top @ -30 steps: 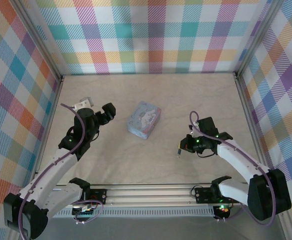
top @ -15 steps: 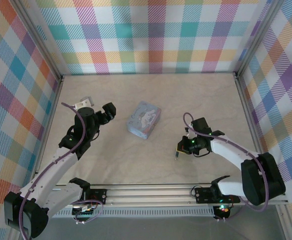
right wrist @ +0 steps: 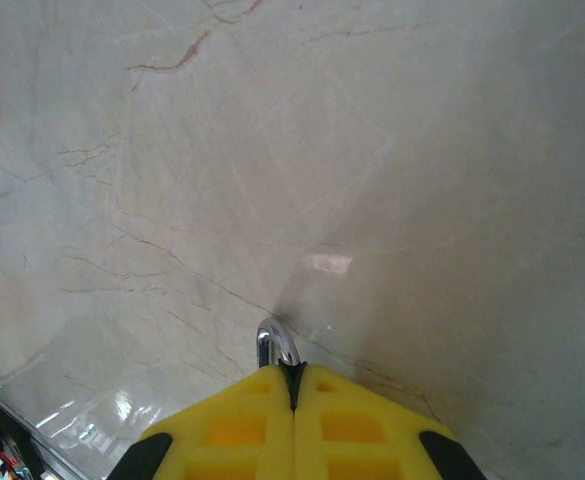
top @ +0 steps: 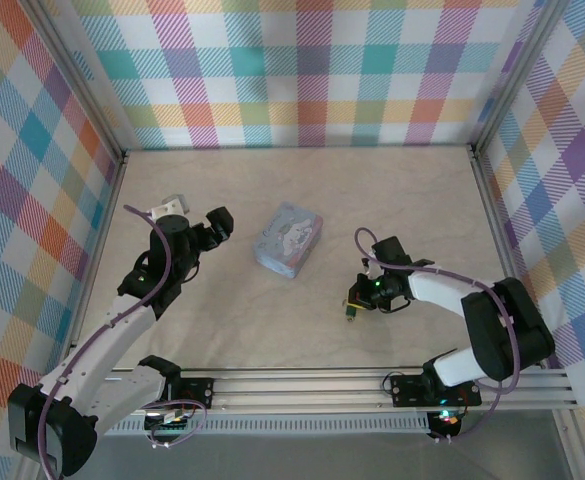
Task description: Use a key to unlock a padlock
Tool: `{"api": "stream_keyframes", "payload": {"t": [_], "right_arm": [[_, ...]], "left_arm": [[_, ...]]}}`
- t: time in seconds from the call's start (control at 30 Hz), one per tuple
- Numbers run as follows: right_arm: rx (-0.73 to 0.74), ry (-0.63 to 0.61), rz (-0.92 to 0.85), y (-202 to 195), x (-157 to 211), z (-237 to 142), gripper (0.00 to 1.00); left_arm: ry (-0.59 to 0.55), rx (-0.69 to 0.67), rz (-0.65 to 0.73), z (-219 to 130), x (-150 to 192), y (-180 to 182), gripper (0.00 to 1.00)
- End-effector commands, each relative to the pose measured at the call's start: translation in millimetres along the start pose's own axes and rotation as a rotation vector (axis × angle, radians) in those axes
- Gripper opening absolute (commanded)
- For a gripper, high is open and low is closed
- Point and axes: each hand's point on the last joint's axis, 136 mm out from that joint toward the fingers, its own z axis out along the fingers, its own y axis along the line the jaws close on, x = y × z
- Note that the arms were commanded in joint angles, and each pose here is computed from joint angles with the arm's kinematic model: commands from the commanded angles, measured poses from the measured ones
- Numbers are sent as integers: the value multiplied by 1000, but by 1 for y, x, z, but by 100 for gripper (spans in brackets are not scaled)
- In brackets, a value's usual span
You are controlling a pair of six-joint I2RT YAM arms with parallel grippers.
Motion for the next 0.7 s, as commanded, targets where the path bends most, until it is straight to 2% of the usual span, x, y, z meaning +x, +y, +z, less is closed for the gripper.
{"api": "stream_keyframes", "payload": {"t": [0.0,0.2,0.67], "right_arm": [[-10,-18,-9,7,-8,1,0],[3,-15,-8,4,-9,2,3],[35,-68,-60,11,-16,-19,23]], "left_arm": [[-16,2,-11,-5,-6,0,100],[-14,-2,-10,-6,-6,1,100],[-24,-23,23,-9,-10,3,100]]}}
